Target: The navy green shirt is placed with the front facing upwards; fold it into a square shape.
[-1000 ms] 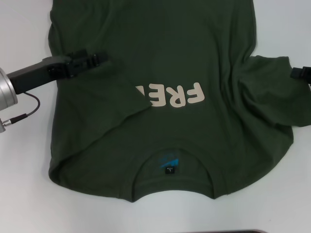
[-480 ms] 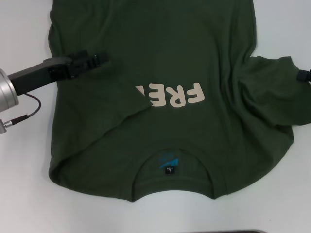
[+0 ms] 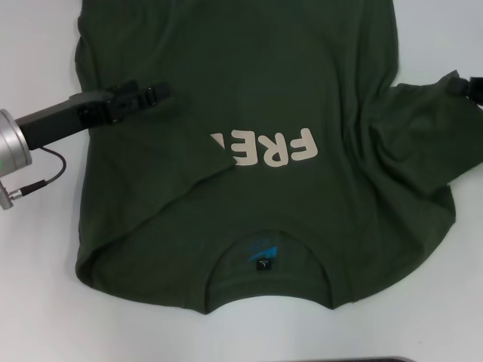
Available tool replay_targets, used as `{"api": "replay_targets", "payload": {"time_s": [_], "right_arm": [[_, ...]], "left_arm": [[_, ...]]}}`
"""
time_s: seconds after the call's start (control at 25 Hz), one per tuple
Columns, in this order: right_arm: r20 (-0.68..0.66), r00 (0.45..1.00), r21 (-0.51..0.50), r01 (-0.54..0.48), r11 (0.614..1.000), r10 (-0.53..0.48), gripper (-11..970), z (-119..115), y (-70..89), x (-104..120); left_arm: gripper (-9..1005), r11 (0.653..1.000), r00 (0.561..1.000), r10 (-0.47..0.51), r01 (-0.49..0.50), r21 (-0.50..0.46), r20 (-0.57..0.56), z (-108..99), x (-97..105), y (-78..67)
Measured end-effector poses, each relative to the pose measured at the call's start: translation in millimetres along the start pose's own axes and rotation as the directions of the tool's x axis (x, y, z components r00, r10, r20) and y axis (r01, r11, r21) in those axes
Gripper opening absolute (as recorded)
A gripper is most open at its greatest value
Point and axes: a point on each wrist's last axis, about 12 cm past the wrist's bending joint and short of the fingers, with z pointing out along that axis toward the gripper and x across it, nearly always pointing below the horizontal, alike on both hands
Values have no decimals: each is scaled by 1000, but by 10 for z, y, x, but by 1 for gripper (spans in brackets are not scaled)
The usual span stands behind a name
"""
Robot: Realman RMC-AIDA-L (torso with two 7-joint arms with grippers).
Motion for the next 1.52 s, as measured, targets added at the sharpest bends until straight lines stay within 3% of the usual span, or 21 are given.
{"api": "replay_targets", "payload": {"time_s": [0.4,0.72,1.52], "right_arm": [[-75,994,-103,68,992,-76,13,437,315,-51],[-109,988,-141,95,985,-111,12,644,465,-46],[-170,971,-157,139,978,-165,16,925,575,108]], "left_arm": [[874,1000,1000,7,-7,24,-2,-12,-17,-24],[873,1000,1000,11,-10,25,-1,-4,-35,-24],[874,1000,1000,12,-12,28,0,19,-51,-29]]}}
